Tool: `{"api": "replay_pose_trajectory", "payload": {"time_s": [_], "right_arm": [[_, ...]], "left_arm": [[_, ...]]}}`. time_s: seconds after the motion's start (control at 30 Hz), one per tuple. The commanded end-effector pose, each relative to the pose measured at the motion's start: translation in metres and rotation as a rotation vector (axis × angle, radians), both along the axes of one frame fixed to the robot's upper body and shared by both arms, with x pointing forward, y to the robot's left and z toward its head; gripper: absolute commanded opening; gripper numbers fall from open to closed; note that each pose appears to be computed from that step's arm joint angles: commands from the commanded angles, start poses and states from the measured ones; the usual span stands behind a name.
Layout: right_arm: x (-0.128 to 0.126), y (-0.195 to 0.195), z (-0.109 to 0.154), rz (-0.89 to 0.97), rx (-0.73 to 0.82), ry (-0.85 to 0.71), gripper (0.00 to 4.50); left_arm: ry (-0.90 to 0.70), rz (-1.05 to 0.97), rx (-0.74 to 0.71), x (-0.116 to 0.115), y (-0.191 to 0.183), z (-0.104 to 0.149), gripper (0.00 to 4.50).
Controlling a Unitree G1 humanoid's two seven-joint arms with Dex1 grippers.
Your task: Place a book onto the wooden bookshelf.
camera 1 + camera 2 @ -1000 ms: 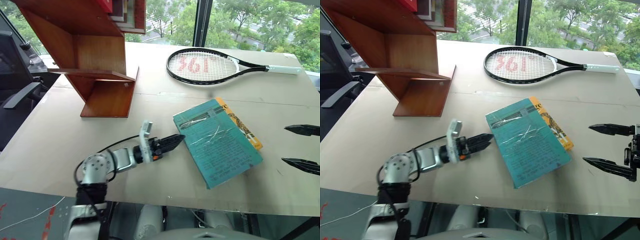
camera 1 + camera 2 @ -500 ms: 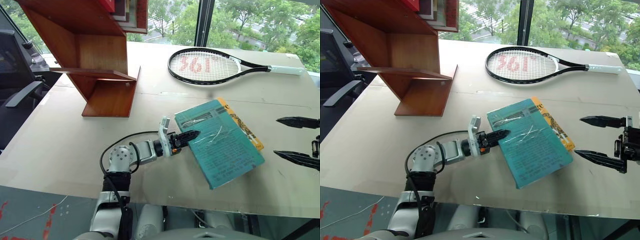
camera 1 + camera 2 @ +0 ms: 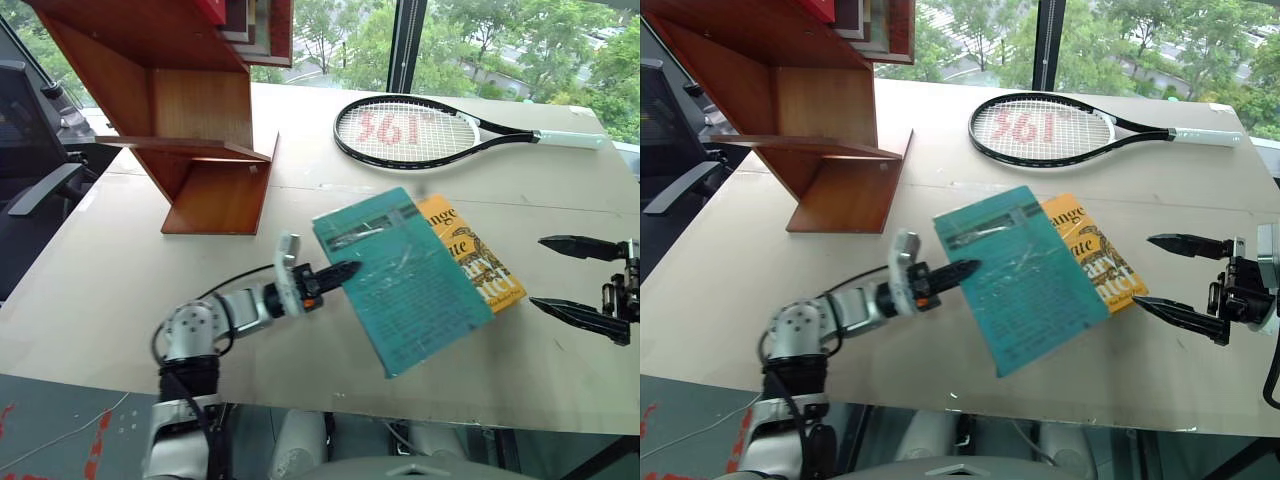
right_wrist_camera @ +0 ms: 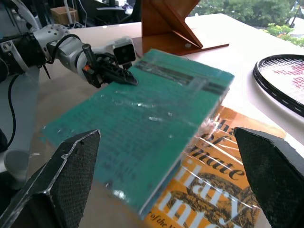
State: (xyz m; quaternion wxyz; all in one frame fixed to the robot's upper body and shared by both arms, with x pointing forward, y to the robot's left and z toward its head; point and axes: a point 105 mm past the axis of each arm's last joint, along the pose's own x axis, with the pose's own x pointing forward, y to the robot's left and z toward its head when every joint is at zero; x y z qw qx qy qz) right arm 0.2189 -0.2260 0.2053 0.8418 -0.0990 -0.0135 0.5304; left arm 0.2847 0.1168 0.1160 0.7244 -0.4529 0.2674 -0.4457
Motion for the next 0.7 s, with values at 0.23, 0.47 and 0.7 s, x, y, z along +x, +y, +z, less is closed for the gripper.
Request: {"api": "replay_pose_trajectory", "payload": {"time_s": [0.23,0.47,0.7], "right_arm": [[0.012,0.009,0.024,0.028,0.088,-0.112,4.5],[0.026,0.013,0.039,0.047,0.149,-0.165,4.5],[0.036,0.009,0.042,0.048,0.158,-0.179,4.5]], "left_arm": [[-0.628,0.113,0.393,0.016,0.046,0.093,0.07],[-1.341,0.082,0.864,0.017,0.033,0.166,0.07],[-1.974,0.113,1.231,0.002,0.007,0.221,0.07]]}}
